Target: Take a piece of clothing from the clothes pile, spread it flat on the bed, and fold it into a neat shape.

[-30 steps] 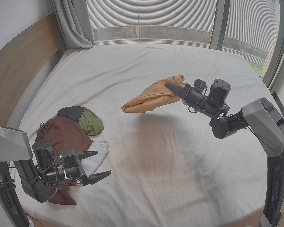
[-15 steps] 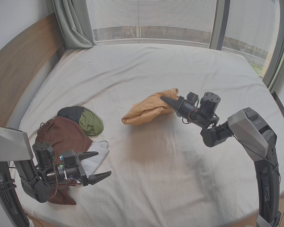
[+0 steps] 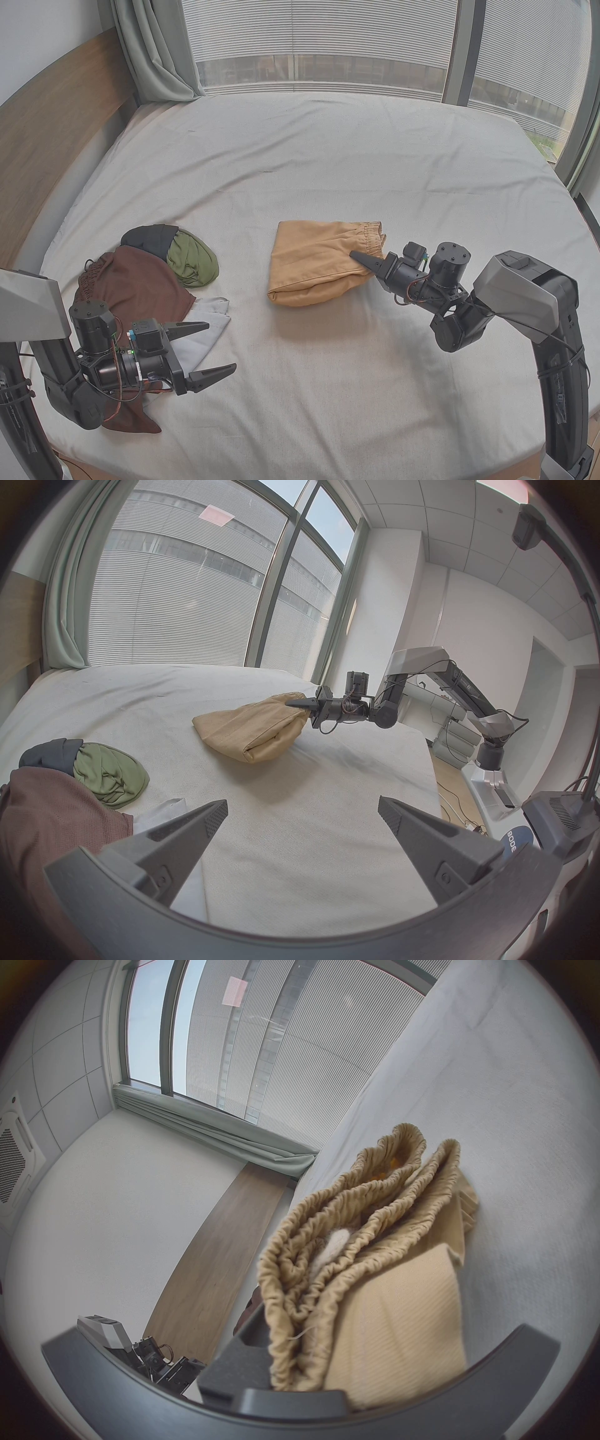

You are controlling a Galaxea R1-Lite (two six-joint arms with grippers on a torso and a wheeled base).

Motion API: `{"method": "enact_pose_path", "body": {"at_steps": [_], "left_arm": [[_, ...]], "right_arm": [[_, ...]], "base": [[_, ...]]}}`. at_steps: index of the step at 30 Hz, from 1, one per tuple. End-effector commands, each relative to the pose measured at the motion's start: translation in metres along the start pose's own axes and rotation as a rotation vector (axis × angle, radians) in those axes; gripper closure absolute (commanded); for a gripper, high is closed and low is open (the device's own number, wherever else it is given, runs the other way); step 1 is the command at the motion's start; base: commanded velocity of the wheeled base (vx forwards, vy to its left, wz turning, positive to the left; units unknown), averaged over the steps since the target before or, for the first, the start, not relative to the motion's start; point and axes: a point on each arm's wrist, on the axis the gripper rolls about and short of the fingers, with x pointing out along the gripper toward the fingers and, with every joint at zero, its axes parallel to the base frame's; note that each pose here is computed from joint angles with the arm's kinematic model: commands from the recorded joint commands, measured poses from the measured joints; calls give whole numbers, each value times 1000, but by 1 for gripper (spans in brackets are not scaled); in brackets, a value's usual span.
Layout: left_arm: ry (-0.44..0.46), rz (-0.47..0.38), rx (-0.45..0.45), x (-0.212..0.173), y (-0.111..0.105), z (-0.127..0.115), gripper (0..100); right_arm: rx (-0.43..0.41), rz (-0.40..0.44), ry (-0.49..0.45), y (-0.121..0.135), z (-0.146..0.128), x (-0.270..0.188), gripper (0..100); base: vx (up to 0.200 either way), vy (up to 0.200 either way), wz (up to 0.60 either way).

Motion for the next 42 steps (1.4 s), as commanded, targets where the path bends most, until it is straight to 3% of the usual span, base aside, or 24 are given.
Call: {"method": "enact_pose_path", "body": {"at_steps": [1,12,24,25,33,42], "left_arm": [[3,-3,-3,0,-1,-1,0],[3,-3,-3,0,-1,-1,0],[1,-2,-1,0,-1,0,0],[1,-2,-1,0,-1,0,0],[-2,-2,2,1,0,1,0],[-7,3,7,0,1,2,0]], "right_arm": [[24,-29,20,-8,-12,-9,100],[59,-59,57,-32,-45,-18,100],[59,-57,45,-36,-47,-21,100],[59,-61,42,-36,-47,-21,0],[74,-103,47,-34,-51,-31,0],[28,-143,107,4,-52,-64,0]], "base": [[0,0,0],[0,0,0],[0,0,0],[0,0,0],[0,0,0],[0,0,0]]}}
